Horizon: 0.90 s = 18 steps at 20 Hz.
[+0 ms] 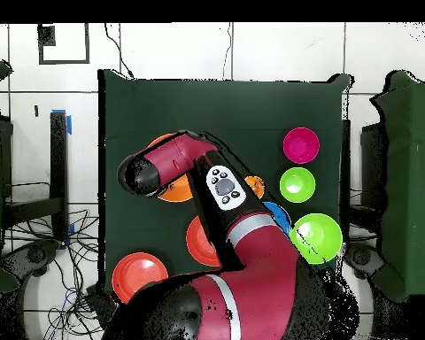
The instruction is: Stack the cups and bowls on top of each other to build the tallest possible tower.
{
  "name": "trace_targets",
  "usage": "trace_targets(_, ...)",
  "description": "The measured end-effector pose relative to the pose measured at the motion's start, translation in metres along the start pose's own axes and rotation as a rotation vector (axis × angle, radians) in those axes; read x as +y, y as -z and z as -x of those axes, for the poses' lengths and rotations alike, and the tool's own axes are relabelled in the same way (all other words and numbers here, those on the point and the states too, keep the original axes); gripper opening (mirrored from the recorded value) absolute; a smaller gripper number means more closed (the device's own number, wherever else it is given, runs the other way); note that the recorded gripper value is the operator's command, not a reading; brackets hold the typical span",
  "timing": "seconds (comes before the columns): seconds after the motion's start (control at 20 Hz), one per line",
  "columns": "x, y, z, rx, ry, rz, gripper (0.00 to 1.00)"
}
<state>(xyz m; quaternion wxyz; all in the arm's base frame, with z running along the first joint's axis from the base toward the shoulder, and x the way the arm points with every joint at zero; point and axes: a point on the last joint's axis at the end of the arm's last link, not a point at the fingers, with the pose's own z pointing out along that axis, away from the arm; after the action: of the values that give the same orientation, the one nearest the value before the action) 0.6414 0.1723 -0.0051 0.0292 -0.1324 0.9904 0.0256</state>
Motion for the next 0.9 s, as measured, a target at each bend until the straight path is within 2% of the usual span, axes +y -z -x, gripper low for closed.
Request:
trace_targets(0.2, 0.000, 0.000, 0.000, -0.005, 0.011, -0.007, 0.00)
trace_targets(0.5, 0.000, 0.003, 0.001, -0.023, 0.057, -0.042, 0.00)
trace_targets(0.55, -0.002, 0.008, 0.002, -0.037, 0.087, -0.069, 0.00)
trace_targets(0.65, -0.002, 0.012, 0.002, -0.043, 0.102, -0.084, 0.00)
trace_targets(0.75, -0.001, 0.021, 0.000, -0.057, 0.146, -0.121, 0.00)
trace_targets(0.9, 0.002, 0.030, -0.001, -0.067, 0.176, -0.143, 0.00)
